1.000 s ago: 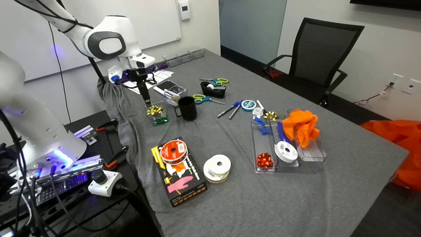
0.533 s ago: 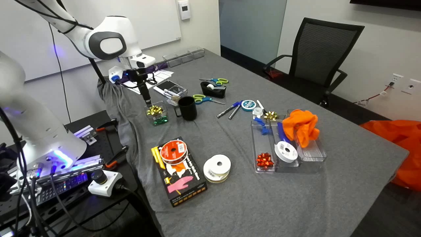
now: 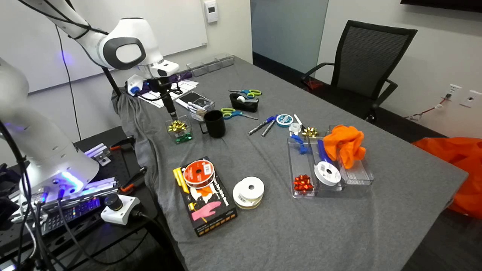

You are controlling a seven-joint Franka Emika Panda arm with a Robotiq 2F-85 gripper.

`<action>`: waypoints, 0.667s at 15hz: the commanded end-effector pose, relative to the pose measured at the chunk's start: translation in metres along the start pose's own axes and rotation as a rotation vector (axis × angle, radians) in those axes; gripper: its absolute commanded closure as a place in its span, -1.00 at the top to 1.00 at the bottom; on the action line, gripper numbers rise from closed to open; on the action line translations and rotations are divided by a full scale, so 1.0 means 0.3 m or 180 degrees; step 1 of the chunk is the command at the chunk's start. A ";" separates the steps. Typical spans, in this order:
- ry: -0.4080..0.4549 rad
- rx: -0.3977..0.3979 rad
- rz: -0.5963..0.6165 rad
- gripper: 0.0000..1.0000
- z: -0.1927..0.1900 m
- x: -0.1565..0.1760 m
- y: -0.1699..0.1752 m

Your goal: Take the bow out of the plastic container and put it into another container on the right

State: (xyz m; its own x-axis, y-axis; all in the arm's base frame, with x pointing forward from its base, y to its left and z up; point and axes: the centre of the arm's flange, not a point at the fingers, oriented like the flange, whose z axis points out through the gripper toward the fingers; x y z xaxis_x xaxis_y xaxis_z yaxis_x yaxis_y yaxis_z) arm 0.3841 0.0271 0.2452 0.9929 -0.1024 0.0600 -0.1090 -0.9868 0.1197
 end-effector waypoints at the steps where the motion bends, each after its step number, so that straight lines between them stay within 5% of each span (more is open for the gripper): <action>1: 0.0042 0.0056 0.0048 1.00 0.044 0.013 0.003; 10: 0.0020 0.0100 0.0054 1.00 0.082 0.011 0.009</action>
State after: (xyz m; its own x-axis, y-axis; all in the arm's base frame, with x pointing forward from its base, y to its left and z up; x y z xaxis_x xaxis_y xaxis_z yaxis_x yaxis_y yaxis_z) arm 0.3857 0.0262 0.2352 0.9915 -0.1113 0.0679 -0.1178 -0.9878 0.1023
